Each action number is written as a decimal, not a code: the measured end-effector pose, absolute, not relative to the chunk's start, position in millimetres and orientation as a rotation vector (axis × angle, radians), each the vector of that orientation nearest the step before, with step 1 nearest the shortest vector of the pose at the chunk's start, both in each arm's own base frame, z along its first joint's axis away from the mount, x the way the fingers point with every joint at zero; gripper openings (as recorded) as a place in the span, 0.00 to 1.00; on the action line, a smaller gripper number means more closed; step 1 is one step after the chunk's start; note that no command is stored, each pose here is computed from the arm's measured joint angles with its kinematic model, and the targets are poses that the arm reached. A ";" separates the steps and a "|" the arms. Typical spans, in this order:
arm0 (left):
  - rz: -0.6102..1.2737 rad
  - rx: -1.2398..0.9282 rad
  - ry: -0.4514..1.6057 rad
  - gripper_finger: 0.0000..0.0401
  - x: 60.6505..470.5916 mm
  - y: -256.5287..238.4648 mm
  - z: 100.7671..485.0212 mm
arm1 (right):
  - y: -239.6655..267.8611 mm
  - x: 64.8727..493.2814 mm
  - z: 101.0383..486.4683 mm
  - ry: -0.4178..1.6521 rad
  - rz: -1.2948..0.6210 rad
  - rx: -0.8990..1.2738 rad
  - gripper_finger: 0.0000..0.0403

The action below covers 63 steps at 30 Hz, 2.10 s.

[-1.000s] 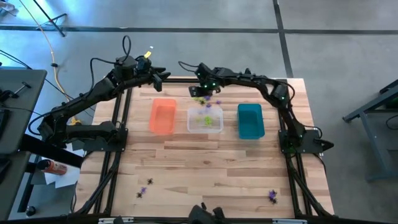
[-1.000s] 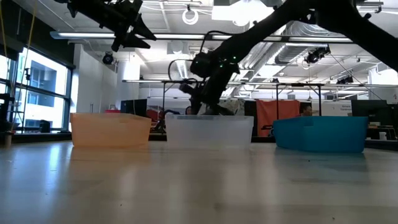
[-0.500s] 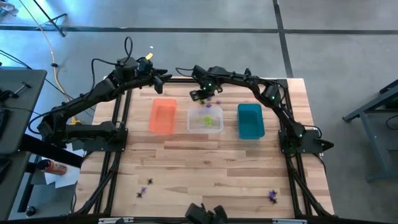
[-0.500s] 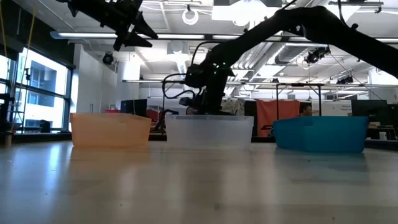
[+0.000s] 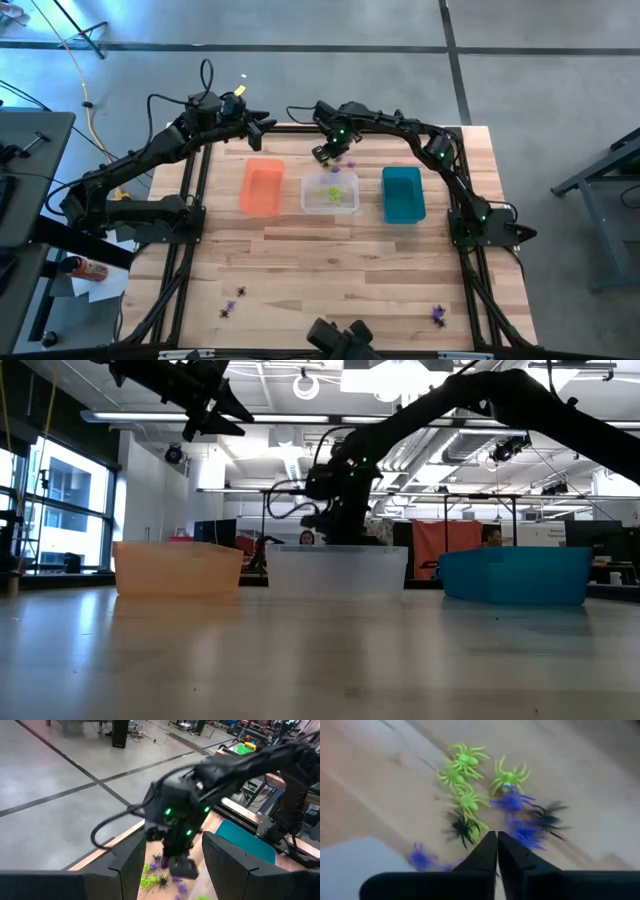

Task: Sort Halloween decoration
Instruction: Put the green spider toy into the transparent bin

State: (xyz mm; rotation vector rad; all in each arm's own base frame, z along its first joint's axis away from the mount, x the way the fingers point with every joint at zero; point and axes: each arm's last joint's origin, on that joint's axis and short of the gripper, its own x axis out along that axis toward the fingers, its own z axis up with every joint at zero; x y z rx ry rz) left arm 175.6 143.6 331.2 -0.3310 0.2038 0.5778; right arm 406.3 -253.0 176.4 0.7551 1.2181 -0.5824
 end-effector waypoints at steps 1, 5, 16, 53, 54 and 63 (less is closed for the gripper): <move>0.584 -0.343 0.200 0.45 175.6 143.7 331.1 | -254.2 402.3 185.3 1.216 -0.596 0.722 0.02; 0.579 -0.400 0.244 0.43 189.0 149.3 318.5 | -263.3 375.5 224.9 1.229 -0.661 0.612 0.01; 0.534 -0.496 0.526 0.03 284.1 194.4 268.4 | -255.9 306.9 345.1 0.965 -0.759 0.604 0.00; 0.409 -0.618 1.049 0.00 349.8 259.3 133.2 | -214.1 311.5 374.9 0.888 -0.731 0.599 0.00; 0.438 -0.599 1.070 0.00 347.7 260.4 132.5 | -214.1 311.5 374.9 0.888 -0.731 0.599 0.00; 0.474 -0.642 1.146 0.00 323.8 276.2 131.8 | -214.4 311.5 374.9 0.888 -0.737 0.595 0.00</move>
